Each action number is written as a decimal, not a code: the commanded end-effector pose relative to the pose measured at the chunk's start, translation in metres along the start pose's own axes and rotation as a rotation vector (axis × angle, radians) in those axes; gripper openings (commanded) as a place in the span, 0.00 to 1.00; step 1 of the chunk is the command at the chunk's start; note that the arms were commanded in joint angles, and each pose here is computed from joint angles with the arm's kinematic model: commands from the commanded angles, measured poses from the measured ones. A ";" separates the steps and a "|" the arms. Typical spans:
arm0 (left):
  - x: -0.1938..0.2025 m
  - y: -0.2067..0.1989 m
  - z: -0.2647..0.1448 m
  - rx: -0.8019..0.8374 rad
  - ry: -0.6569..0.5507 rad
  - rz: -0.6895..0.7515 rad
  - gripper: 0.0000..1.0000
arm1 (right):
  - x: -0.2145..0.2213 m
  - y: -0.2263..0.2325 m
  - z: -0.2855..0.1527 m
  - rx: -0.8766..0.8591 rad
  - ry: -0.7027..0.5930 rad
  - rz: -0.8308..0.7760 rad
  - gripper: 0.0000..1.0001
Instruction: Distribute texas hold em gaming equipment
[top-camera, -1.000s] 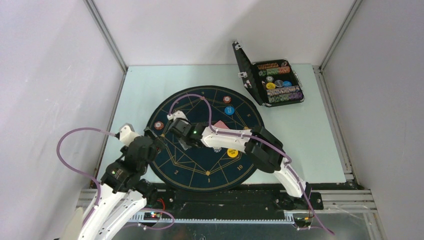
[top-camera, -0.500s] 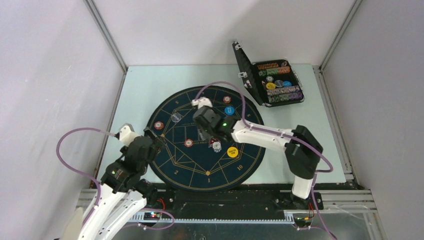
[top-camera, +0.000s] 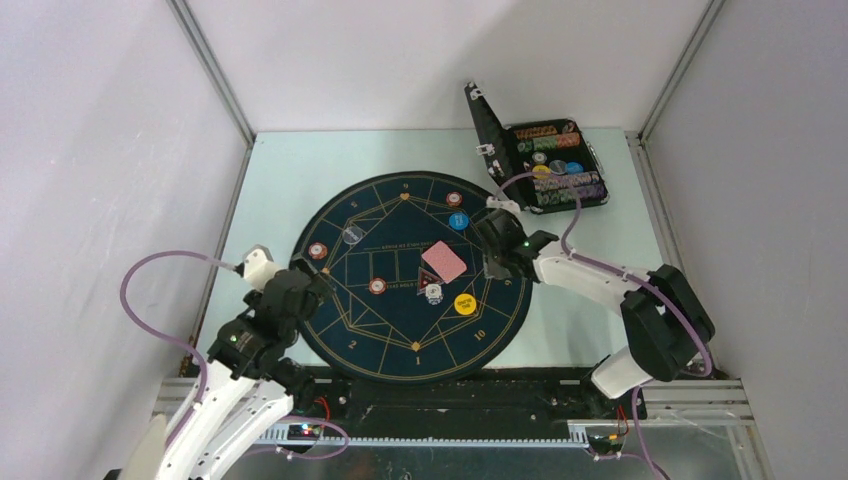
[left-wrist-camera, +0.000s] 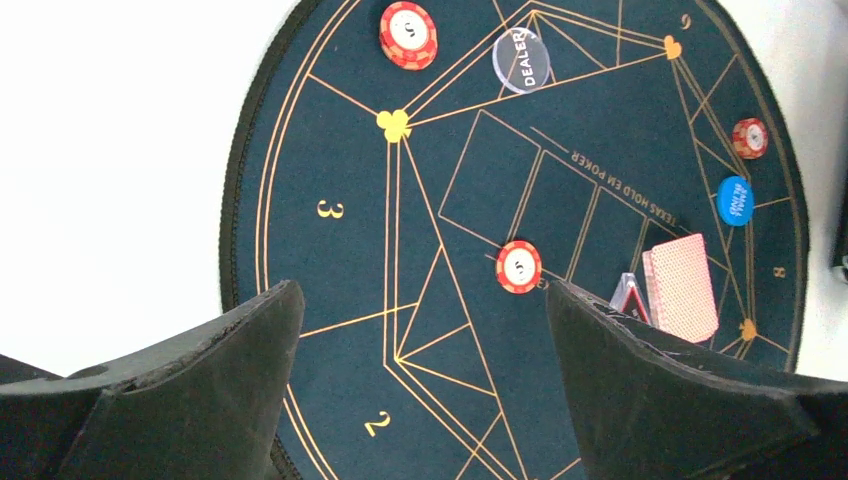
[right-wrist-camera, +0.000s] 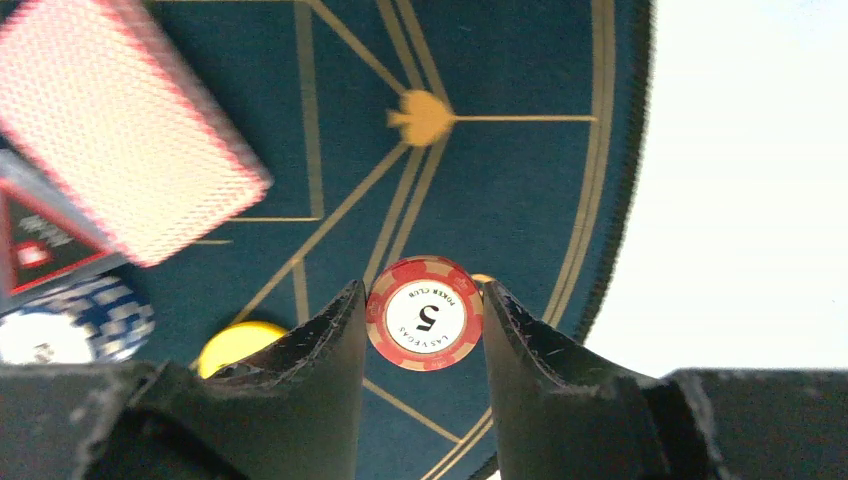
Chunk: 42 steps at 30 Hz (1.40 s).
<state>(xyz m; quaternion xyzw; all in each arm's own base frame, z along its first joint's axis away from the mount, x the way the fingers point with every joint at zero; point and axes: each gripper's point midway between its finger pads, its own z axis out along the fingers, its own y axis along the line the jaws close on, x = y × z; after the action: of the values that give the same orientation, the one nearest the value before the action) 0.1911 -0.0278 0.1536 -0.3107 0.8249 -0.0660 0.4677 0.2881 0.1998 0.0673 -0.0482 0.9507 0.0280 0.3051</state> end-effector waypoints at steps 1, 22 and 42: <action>-0.002 -0.003 0.006 -0.014 -0.016 0.001 0.98 | -0.006 -0.015 0.011 -0.010 -0.036 0.096 0.00; -0.004 0.001 0.001 -0.020 -0.016 -0.007 0.98 | -0.024 -0.032 0.013 0.028 -0.052 0.180 0.95; -0.004 0.006 -0.004 -0.011 -0.023 -0.029 0.98 | -0.023 0.272 -0.012 -0.469 -0.139 -0.446 0.89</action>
<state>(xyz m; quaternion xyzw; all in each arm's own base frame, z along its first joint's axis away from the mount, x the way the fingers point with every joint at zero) 0.1866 -0.0250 0.1507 -0.3134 0.8256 -0.0635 0.4650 0.2639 0.4559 0.1145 -0.2921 0.8612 0.2081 0.3602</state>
